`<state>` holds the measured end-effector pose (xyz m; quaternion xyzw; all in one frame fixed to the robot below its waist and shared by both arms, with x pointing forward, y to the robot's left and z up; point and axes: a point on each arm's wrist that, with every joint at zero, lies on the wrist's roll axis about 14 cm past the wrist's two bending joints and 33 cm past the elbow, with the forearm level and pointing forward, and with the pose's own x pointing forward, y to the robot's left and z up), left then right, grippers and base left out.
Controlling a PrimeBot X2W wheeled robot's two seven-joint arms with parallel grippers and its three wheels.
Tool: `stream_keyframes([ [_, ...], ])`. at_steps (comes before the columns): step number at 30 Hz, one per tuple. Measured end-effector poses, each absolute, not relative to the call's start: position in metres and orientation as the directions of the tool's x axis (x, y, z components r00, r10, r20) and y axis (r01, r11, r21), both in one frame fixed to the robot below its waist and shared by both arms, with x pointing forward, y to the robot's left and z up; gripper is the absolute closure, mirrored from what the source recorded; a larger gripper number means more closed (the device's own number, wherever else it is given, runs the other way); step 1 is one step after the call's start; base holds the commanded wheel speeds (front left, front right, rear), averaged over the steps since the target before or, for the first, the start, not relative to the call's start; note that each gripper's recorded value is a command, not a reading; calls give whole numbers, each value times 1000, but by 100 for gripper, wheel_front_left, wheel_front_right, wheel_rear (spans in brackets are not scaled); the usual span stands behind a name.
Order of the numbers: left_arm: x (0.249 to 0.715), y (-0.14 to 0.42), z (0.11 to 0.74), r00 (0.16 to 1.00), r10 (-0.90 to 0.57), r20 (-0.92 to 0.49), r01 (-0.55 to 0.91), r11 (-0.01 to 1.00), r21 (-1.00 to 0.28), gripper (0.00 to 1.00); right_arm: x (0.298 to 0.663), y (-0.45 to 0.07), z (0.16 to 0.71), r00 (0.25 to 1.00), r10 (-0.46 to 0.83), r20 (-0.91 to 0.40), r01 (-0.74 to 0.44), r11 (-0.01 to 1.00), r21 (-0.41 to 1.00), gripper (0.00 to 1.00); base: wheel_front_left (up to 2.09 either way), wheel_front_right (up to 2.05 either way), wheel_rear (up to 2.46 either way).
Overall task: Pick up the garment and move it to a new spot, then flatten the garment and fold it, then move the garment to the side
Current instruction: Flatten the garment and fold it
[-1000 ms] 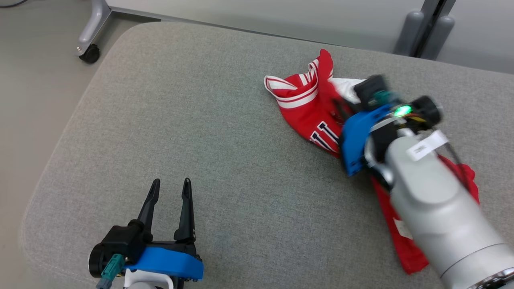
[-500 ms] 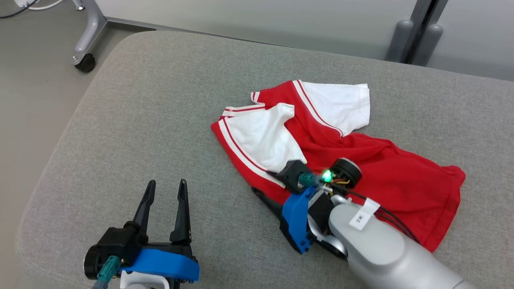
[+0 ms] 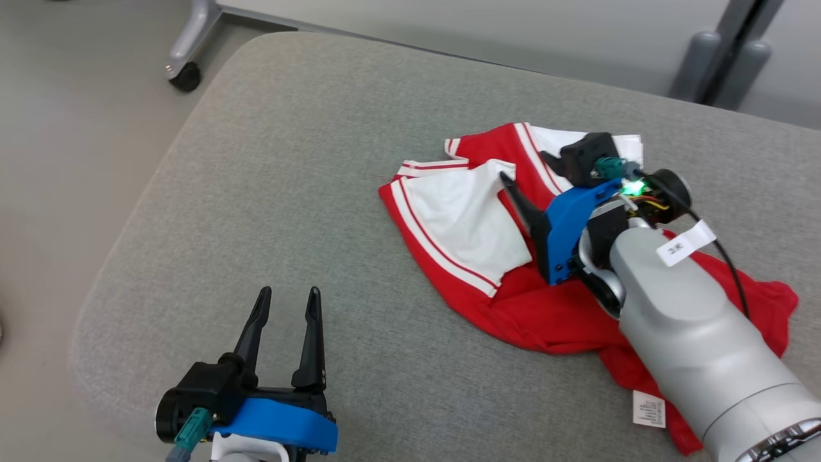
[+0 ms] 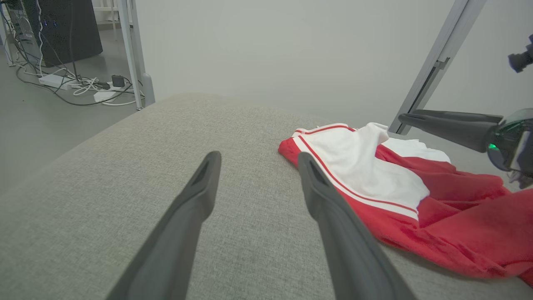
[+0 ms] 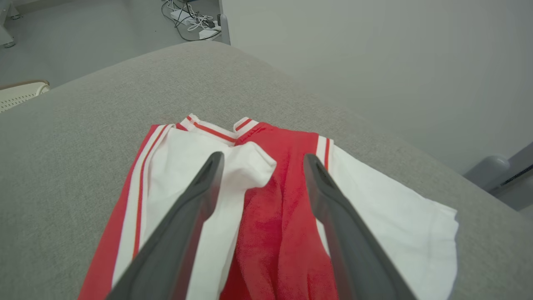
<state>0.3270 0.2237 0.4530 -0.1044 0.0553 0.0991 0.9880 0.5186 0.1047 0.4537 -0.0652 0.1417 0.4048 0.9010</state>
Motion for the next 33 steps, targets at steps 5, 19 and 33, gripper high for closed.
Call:
stream_keyframes([
  [5, 317, 234, 449, 962, 228, -149, -254, 949, -190, 0, 519, 115, 432, 619, 692, -372, -716, 691, 95, 0, 0, 0, 0],
  [19, 315, 240, 450, 957, 251, -145, -276, 943, -187, 0, 495, 151, 443, 537, 780, -321, -821, 570, 12, 100, 0, 0, 0],
  [33, 322, 240, 459, 964, 240, -113, -258, 948, -186, 0, 448, 167, 450, 423, 863, -278, -890, 453, 52, 62, 0, 0, 0],
])
